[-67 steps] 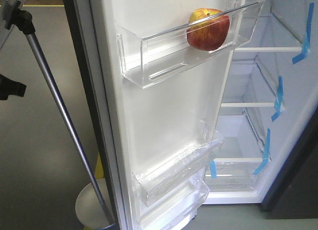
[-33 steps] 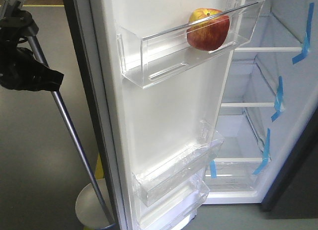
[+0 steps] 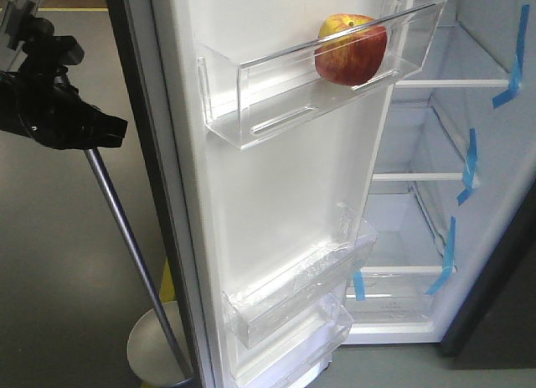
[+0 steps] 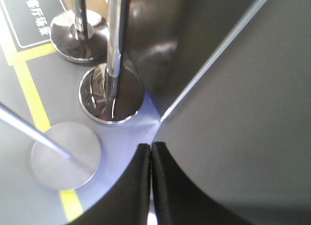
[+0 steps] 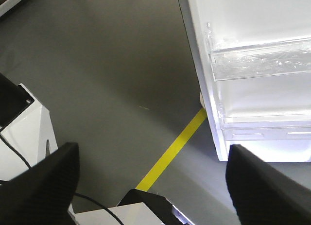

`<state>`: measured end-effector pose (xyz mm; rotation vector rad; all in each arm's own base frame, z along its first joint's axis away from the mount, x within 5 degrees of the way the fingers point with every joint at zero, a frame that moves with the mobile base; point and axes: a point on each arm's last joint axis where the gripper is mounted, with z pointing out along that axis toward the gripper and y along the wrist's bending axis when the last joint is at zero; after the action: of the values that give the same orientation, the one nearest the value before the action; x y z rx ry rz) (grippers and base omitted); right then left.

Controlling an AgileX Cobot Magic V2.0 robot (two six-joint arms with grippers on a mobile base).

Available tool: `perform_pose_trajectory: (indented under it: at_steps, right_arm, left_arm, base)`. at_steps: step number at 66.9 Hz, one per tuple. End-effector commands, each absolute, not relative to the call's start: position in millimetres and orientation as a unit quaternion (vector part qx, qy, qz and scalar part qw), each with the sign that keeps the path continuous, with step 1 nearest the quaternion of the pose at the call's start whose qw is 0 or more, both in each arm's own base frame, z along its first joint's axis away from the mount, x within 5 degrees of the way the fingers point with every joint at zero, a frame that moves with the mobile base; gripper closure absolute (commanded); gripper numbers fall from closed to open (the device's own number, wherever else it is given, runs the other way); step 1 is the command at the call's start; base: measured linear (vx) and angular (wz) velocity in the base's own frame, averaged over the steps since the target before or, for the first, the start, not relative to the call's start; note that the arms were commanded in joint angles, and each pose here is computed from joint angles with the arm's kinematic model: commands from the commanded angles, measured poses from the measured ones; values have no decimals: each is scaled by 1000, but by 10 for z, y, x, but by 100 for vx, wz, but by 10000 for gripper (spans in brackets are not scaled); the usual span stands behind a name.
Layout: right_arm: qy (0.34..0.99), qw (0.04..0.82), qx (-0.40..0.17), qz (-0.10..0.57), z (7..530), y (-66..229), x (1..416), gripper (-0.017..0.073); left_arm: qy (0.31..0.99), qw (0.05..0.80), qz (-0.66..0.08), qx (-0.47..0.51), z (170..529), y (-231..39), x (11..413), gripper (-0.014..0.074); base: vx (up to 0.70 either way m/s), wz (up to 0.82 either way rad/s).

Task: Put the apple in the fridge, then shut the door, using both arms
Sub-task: 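Swing the left gripper out to the outer face of the refrigerator door, then push the refrigerator door closed with the left gripper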

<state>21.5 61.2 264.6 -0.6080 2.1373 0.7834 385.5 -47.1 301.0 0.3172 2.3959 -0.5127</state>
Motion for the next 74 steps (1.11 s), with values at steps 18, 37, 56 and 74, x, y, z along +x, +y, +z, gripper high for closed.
perform_pose_trajectory:
  at_steps: [18,37,56,74]
  right_arm:
    - [825,406,-226,320,2750,627,245,-31]
    - [825,406,-226,320,2750,627,245,-31]
    - [825,406,-226,320,2750,627,245,-31]
    - [825,406,-226,320,2750,627,245,-31]
  left_arm:
    - [878,376,-282,94,3088,-618,4018,600]
    - [849,366,-363,113,3130,-741,3983,600]
    - [840,347,-395,132,3150,-803,3927,600]
    - [826,342,-423,149,3203,-985,3871,600]
  base:
    - [0,0]
    - [0,0]
    - [0,0]
    - [0,0]
